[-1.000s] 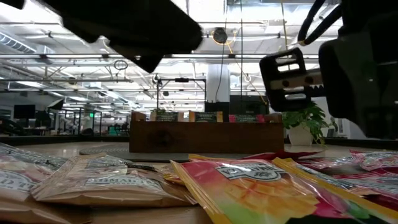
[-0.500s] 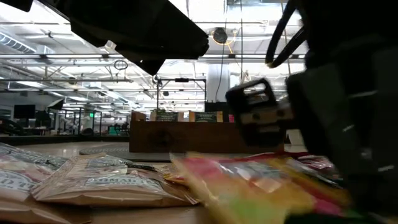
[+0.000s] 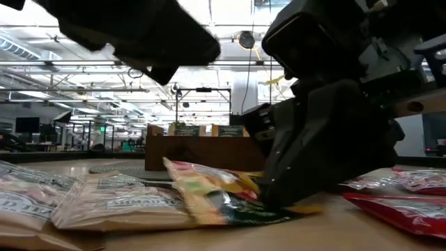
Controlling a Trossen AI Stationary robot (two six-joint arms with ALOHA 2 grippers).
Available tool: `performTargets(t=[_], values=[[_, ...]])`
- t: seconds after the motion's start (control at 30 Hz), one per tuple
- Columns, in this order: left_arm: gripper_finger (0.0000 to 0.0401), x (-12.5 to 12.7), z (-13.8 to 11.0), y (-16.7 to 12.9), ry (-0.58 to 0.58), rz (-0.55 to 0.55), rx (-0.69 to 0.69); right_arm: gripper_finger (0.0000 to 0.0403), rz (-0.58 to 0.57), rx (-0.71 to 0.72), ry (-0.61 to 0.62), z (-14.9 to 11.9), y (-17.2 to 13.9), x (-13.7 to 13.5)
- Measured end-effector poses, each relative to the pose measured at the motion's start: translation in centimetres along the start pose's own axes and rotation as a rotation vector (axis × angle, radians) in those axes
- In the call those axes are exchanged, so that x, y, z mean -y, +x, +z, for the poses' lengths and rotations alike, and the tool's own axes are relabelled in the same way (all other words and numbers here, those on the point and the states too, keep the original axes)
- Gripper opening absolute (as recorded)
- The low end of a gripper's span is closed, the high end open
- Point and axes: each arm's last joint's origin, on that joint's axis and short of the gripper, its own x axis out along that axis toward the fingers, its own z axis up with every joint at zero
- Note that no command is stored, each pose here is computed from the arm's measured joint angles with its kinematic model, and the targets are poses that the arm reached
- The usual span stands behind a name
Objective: Pick & Place Tea
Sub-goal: Put the mango tea sachet into the middle compartment of the wooden organizer
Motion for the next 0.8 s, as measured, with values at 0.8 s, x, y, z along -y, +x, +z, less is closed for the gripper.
performTargets(t=[0.8], values=[[0.0026, -2.6, -1.8, 1.0, -0.017, 0.312, -0.083, 0.0000, -0.021, -0.041, -0.114, 1.6, -3.1, -3.9]])
